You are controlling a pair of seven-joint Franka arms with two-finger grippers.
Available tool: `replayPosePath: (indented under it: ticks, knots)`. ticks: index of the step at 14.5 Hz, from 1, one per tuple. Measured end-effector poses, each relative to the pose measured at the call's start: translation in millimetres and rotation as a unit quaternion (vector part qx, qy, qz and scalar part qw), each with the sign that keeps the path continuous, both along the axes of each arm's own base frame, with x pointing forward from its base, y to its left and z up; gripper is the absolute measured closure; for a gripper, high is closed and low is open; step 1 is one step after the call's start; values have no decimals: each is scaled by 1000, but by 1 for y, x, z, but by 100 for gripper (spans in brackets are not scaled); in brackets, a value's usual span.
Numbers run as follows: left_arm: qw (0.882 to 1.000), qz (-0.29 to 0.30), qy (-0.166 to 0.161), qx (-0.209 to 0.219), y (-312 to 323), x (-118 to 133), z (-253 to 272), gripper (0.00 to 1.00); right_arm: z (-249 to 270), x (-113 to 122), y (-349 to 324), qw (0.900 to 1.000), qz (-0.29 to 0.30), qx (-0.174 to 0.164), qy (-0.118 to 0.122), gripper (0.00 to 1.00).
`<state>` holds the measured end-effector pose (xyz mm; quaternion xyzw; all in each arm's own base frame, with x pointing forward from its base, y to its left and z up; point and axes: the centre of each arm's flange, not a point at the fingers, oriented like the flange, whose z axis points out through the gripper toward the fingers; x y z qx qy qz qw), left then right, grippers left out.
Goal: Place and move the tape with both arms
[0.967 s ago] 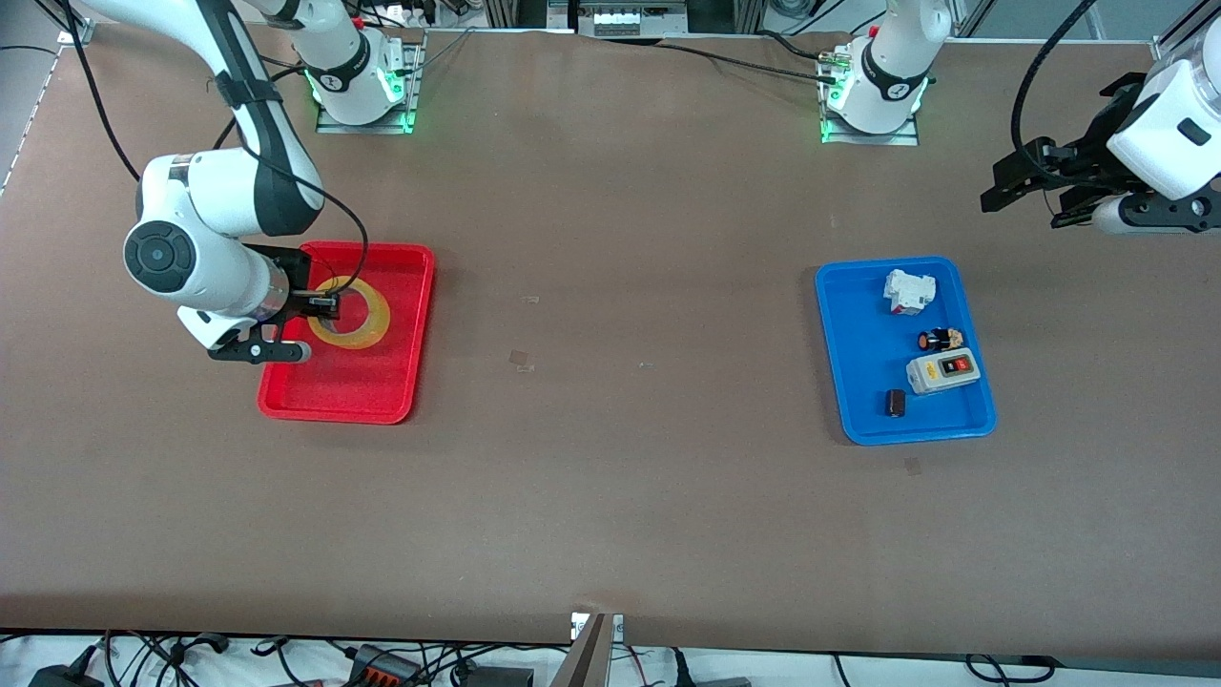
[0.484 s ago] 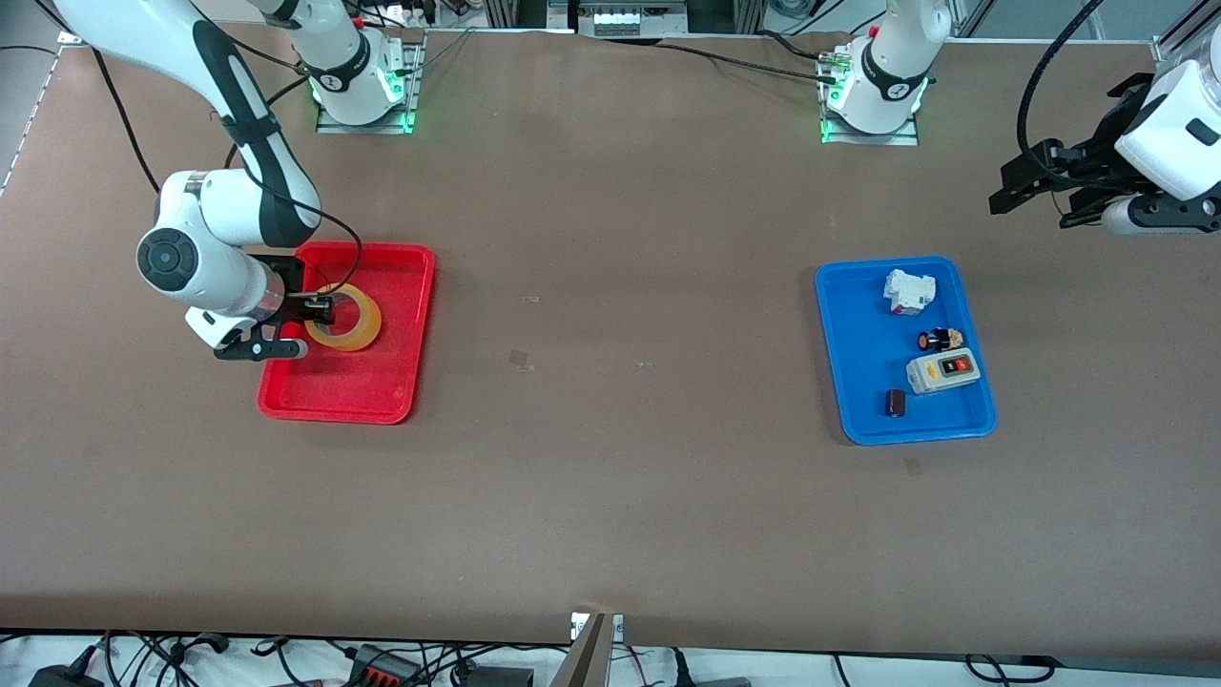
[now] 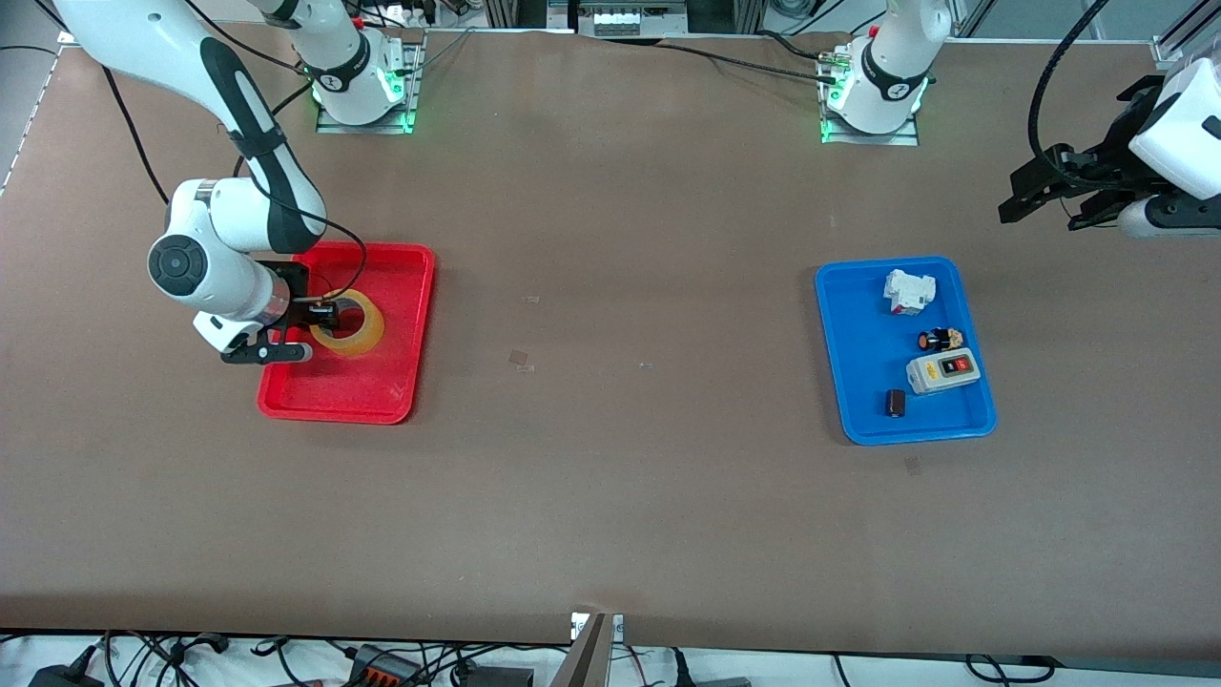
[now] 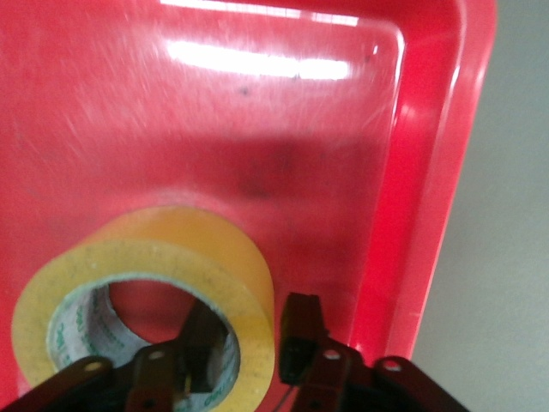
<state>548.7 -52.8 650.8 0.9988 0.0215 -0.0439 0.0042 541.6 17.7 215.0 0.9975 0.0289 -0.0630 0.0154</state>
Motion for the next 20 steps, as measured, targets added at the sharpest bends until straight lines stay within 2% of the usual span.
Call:
replayPosePath:
  ticks: [2, 4, 6, 9, 12, 16, 20]
  knots:
    - [1000, 1, -3, 0, 1, 1, 0, 0, 15, 11, 1, 1000, 1, 1, -18, 32]
    - [1000, 5, -16, 1, 4, 4, -2, 0, 42, 27, 1, 999, 2, 3, -46, 8]
    - [1000, 8, -29, 2, 6, 3, -9, 0, 79, 43, 1, 999, 1, 3, -53, 5]
    - [999, 7, -33, 5, 4, -5, -13, 0, 152, 64, -2, 999, -4, 1, -35, 4]
    - [999, 3, -39, 4, 0, -3, -18, 0, 227, 69, -5, 999, -9, 1, -32, 4]
    - [999, 2, -38, 4, -2, 0, -26, 0, 299, 44, -19, 999, -21, 3, -48, 4]
    - [999, 2, -37, 4, -1, 1, -27, 0, 341, 9, -40, 997, -37, 6, -61, 5]
